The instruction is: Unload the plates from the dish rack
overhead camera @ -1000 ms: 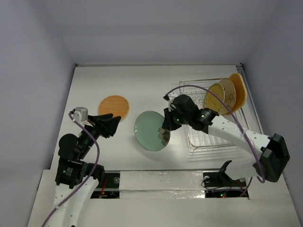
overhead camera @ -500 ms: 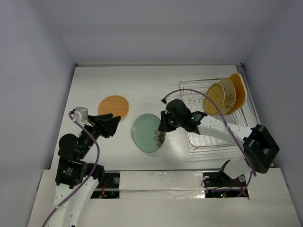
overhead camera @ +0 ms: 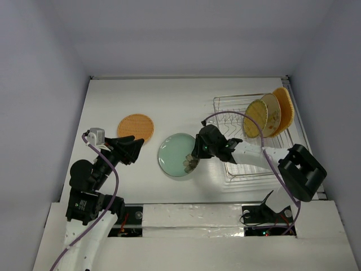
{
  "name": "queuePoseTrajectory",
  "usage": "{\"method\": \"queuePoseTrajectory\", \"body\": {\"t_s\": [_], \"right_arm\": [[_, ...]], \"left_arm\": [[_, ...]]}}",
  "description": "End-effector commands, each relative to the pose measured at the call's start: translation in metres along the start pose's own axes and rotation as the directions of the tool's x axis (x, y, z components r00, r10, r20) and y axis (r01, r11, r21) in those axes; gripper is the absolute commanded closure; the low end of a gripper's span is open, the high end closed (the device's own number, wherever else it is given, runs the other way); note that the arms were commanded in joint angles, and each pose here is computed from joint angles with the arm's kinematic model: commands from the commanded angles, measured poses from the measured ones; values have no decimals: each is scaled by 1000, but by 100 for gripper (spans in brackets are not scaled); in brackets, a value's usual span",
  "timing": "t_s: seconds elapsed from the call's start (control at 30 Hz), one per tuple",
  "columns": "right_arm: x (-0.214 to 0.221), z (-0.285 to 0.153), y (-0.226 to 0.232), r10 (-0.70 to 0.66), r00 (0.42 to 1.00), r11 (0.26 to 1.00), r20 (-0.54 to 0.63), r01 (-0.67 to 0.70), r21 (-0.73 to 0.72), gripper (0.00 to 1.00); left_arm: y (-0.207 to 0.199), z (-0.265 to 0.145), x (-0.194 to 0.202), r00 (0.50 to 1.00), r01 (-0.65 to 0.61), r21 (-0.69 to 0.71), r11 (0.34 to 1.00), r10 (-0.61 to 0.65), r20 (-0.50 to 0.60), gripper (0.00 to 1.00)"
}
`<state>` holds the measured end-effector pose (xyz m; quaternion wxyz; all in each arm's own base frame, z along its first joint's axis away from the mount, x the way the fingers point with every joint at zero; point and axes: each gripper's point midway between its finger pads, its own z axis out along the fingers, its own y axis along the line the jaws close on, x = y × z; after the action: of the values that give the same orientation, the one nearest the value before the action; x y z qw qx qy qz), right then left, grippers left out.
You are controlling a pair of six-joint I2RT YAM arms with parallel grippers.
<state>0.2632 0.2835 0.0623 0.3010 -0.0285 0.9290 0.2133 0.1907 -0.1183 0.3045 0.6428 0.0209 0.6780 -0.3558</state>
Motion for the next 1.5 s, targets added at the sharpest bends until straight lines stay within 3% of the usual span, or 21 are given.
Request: {"method": "queuePoseTrajectory", "body": {"t_s": [0.0,0.17,0.2,0.5,0.67,0.8,0.87,0.93,1.0,1.03,1.1,1.2,1.27,1.3,1.37,1.4,1.43,1.47], "right_arm": [[13,17,-31,-18,1000,991,11,17,134,67],[18,20,-41,-17,1000,985,10,15,171,65],[18,20,-44,-18,1000,982,14,15,189,58],[17,17,-43,-28,1000,982,8,26,185,49],[2,-4,-10,-59,997,994,45,55,95,47],[-34,-40,23,-53,988,998,142,55,-11,46],[-60,-68,40,-29,974,996,226,47,-73,49],[-78,-88,38,-27,955,997,295,45,-56,62],[-106,-120,34,-10,920,1000,392,20,-22,87],[-121,-130,6,-4,898,996,440,-35,81,100],[-142,-158,-21,17,855,985,518,-103,137,100],[-160,-196,-101,29,786,910,618,-277,310,100],[-163,-220,-152,22,743,820,668,-396,413,100],[-161,-228,-166,6,736,793,677,-415,445,95],[-159,-233,-188,2,739,757,674,-442,482,54],[-160,-233,-195,-3,740,744,672,-448,496,54],[-162,-231,-199,0,740,738,672,-454,500,46],[-161,-224,-206,-4,753,724,658,-452,522,44]], "left_arm": [[-5,3,-7,999,-12,29,1000,11,30,53],[-4,3,-7,999,-13,28,1000,12,29,53],[-4,3,-7,1000,-12,28,1000,11,29,53],[-4,2,-7,999,-12,27,1000,11,31,53],[-4,2,-8,999,-15,26,1000,14,35,53],[-5,2,-8,999,-12,27,1000,11,36,53],[-4,2,-8,999,-13,25,1000,12,36,53],[-5,1,-9,999,-13,25,1000,12,39,53],[-5,1,-9,999,-15,26,1000,14,42,53],[-5,1,-10,999,-15,27,1000,13,44,53],[-6,0,-10,999,-18,29,999,16,48,53],[-7,-1,-11,998,-19,34,999,17,54,53],[-8,-3,-12,998,-21,37,999,19,59,53],[-9,-3,-13,998,-25,42,999,22,63,53],[-10,-4,-12,998,-24,44,999,21,63,53],[-10,-4,-13,998,-25,47,999,22,65,53],[-10,-4,-13,998,-25,47,999,22,65,53],[-11,-5,-14,997,-26,47,999,23,68,53]]}}
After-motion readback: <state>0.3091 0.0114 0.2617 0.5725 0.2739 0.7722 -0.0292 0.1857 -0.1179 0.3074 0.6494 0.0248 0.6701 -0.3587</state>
